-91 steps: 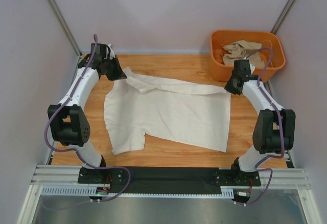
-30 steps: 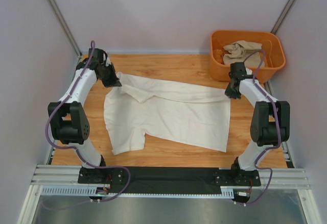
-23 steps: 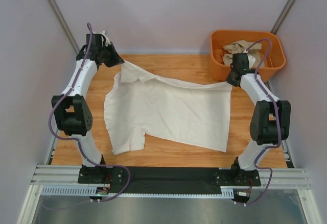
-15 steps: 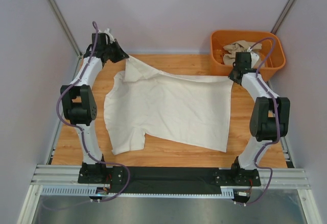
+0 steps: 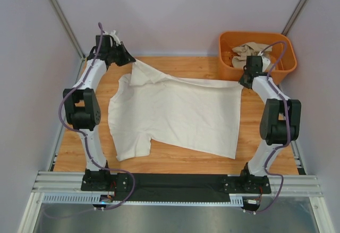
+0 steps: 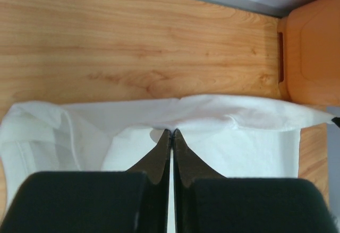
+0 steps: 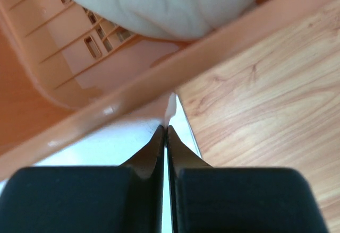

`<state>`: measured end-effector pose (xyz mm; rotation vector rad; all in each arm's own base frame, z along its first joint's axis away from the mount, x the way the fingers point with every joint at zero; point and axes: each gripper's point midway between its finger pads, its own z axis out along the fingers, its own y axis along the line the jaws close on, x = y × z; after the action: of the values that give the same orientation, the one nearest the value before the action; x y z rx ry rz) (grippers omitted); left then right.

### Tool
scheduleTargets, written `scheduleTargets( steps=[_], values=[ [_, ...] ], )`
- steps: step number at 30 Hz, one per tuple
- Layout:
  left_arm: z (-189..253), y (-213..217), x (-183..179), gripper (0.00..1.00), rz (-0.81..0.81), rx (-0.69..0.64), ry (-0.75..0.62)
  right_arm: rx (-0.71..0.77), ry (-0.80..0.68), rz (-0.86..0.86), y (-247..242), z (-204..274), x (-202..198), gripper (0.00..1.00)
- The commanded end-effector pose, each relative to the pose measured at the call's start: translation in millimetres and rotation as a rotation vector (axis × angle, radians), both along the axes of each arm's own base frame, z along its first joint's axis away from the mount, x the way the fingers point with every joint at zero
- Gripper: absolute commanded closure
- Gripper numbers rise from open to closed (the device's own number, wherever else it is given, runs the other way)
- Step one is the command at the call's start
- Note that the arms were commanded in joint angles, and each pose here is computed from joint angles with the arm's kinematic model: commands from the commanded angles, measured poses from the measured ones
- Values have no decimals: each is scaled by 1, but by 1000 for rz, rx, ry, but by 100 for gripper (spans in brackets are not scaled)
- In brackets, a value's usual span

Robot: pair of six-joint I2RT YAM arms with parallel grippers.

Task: Fold and stack the t-shirts
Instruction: Fold the tshirt

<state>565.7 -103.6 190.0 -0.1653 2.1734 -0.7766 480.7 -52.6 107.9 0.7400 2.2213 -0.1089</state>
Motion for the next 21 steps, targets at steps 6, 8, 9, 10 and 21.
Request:
scheduleTargets(
  steps=[6,8,9,10,21],
  values=[
    [20,15,-77,100,-24,126,38,42,55,-13,6,4,-57,100],
    [9,17,-84,100,-36,145,77,45,69,-18,7,2,-67,100],
    [3,17,-92,100,-45,149,114,47,91,-15,8,-6,-74,100],
    [-2,17,-95,100,-57,155,128,52,96,-15,8,-7,-78,99],
    [-36,27,-120,100,-35,202,253,95,200,-7,17,-46,-108,100]
  ],
)
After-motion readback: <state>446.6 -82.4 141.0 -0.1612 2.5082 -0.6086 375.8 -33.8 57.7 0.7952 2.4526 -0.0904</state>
